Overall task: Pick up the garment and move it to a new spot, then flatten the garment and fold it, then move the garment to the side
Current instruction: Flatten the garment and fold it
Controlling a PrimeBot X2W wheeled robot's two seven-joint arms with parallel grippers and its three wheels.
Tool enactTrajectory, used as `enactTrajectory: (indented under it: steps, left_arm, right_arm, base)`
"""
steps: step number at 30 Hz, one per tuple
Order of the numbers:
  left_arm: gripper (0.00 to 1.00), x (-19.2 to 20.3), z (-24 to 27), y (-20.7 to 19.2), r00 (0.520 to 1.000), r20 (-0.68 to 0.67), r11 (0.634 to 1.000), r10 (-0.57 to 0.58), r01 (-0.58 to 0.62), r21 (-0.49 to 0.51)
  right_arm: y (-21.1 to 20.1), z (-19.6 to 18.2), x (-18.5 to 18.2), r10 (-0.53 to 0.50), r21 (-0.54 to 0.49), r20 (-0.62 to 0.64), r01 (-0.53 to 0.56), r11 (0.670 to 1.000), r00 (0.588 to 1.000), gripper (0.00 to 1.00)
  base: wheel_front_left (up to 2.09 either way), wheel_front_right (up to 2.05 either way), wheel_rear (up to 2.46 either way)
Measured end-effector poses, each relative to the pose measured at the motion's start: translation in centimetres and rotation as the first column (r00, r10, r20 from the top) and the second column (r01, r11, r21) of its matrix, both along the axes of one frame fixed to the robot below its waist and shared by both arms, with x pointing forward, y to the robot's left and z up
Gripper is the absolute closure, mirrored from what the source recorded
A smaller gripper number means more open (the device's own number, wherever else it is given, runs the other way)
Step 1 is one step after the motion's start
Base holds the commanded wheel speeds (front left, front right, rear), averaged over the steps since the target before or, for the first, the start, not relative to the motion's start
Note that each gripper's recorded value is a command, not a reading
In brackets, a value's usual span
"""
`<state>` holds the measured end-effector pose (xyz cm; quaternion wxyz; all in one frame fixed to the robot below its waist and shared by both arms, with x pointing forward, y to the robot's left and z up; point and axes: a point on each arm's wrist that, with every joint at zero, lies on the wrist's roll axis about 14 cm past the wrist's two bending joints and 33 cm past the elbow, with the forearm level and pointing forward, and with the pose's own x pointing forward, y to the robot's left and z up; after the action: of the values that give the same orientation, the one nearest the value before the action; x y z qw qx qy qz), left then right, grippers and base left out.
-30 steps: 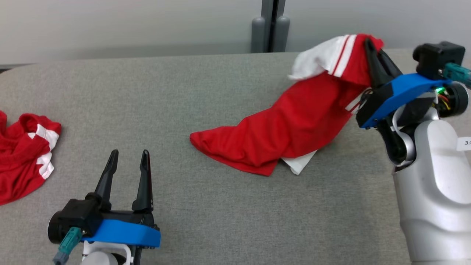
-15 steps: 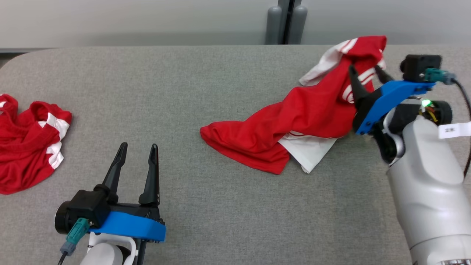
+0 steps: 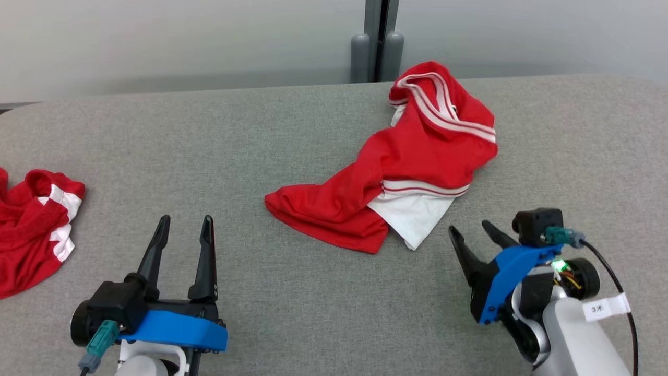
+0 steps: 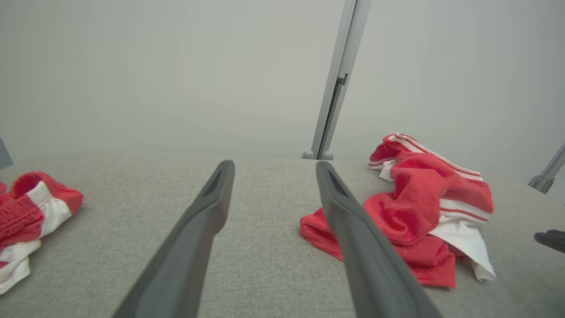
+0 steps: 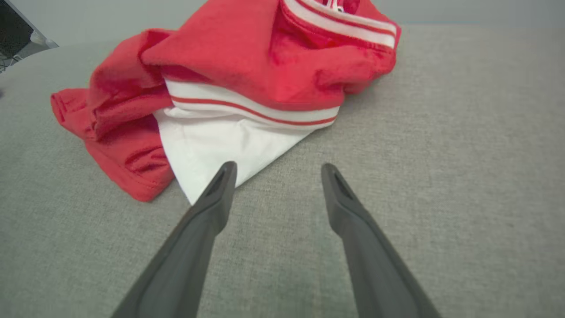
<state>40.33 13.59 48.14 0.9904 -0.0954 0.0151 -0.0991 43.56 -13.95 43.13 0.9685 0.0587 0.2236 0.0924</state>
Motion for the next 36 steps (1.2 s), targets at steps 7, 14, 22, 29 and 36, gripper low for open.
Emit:
enactTrajectory:
  steps: [7, 14, 22, 29, 36]
  left_arm:
    - [0.00, 0.5, -0.5, 0.6, 1.000, -0.009, 1.000, 0.004, -0.004, 0.011]
    - [0.00, 0.5, -1.1, 1.1, 1.000, -0.024, 1.000, 0.012, -0.011, 0.023]
    - [0.00, 0.3, -1.5, 1.8, 0.999, -0.037, 0.999, 0.032, -0.032, 0.024]
    - [0.00, 0.2, -1.3, 1.7, 0.999, -0.033, 0.999, 0.033, -0.032, 0.022]
    - [0.00, 0.1, -0.7, 1.0, 1.000, -0.018, 1.000, 0.014, -0.014, 0.010]
  right_arm:
    - [1.5, -2.7, -0.9, 0.016, 0.080, -0.094, -0.008, 0.997, 0.995, 0.00]
    - [2.4, -4.7, 1.1, 0.012, 0.138, -0.176, 0.013, 0.990, 0.984, 0.00]
    - [4.1, -5.5, 3.3, 0.049, 0.123, -0.194, -0.026, 0.992, 0.980, 1.00]
    - [4.1, -4.0, 4.0, 0.041, 0.111, -0.102, -0.029, 0.993, 0.994, 1.00]
    - [3.0, 0.6, 5.1, 0.006, 0.111, 0.085, -0.015, 0.994, 0.996, 1.00]
  base:
    - [0.00, 0.00, 0.00]
    - [0.00, 0.00, 0.00]
    - [0.00, 0.00, 0.00]
    - [0.00, 0.00, 0.00]
    - [0.00, 0.00, 0.00]
